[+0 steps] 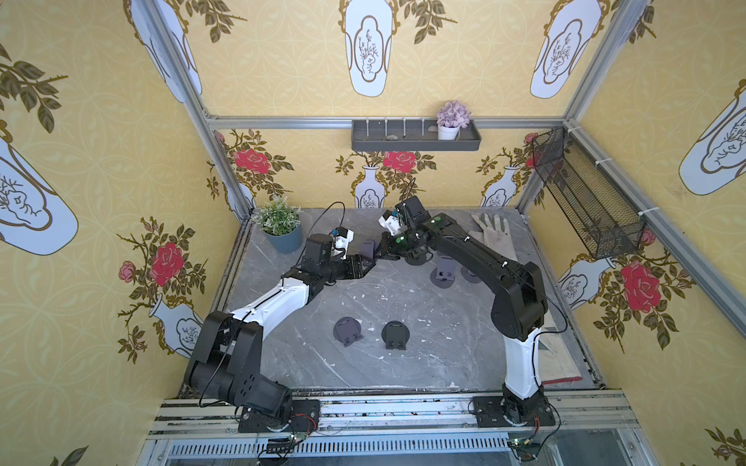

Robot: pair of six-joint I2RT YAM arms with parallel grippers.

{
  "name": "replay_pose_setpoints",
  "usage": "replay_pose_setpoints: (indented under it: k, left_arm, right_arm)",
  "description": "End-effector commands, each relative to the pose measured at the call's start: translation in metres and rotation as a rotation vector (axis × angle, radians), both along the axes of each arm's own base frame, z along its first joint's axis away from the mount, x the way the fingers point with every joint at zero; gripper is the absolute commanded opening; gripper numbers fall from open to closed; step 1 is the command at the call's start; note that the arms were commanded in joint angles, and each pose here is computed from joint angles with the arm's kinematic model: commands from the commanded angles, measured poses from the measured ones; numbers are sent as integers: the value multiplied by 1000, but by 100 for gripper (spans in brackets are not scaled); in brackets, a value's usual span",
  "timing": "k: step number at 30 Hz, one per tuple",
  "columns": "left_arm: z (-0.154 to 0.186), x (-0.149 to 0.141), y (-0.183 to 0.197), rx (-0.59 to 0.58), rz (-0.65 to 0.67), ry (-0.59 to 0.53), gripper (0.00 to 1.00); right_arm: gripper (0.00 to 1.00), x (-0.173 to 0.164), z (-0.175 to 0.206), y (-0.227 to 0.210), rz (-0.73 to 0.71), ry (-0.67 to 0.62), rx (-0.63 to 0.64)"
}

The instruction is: Open the phone stand

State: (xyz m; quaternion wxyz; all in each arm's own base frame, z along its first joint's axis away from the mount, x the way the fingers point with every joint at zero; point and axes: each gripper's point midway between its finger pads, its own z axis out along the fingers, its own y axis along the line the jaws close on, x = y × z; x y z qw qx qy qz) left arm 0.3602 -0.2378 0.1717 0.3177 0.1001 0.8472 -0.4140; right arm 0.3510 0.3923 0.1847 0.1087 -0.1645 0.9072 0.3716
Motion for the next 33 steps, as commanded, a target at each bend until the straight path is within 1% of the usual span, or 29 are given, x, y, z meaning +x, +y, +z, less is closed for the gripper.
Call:
replay_pose_setpoints:
  k: [1, 4, 13, 16, 20, 21, 22, 23, 25, 26, 30, 33]
  left_arm:
    - [13, -8, -11, -21, -103, -65, 21]
    - [11, -9, -9, -7, -106, -66, 17]
    - [9, -12, -10, -2, -121, -65, 17]
    - [8, -12, -11, -9, -129, -63, 17]
    - [7, -12, -13, -22, -137, -55, 22]
    - [7, -11, -14, -27, -140, -54, 24]
    - [6, -12, -15, -30, -143, -50, 30]
    - [7, -12, -16, -32, -147, -49, 43]
    - [6, -11, -15, -25, -147, -48, 97]
    - [6, -11, -15, -20, -148, -54, 99]
    - [11, -11, -15, -20, -157, -79, 99]
    - [15, -13, -19, -45, -177, -91, 99]
  right_arm:
    - [0, 24, -21, -35, -91, -116, -208]
    - [0, 28, -29, -53, -117, -139, -291]
    - [0, 37, -40, -99, -191, -211, -499]
    - [0, 36, -37, -101, -184, -222, -498]
    - [0, 29, -24, -83, -128, -251, -420]
    - [0, 27, -21, -77, -107, -257, -398]
    - [0, 25, -15, -72, -90, -267, -376]
    - [0, 23, -12, -68, -77, -273, -361]
    - [0, 20, -7, -64, -57, -283, -338]
    - [0, 19, -5, -64, -51, -287, -331]
    - [0, 11, -3, -62, -11, -295, -309]
    - [0, 6, -3, -62, 17, -295, -297]
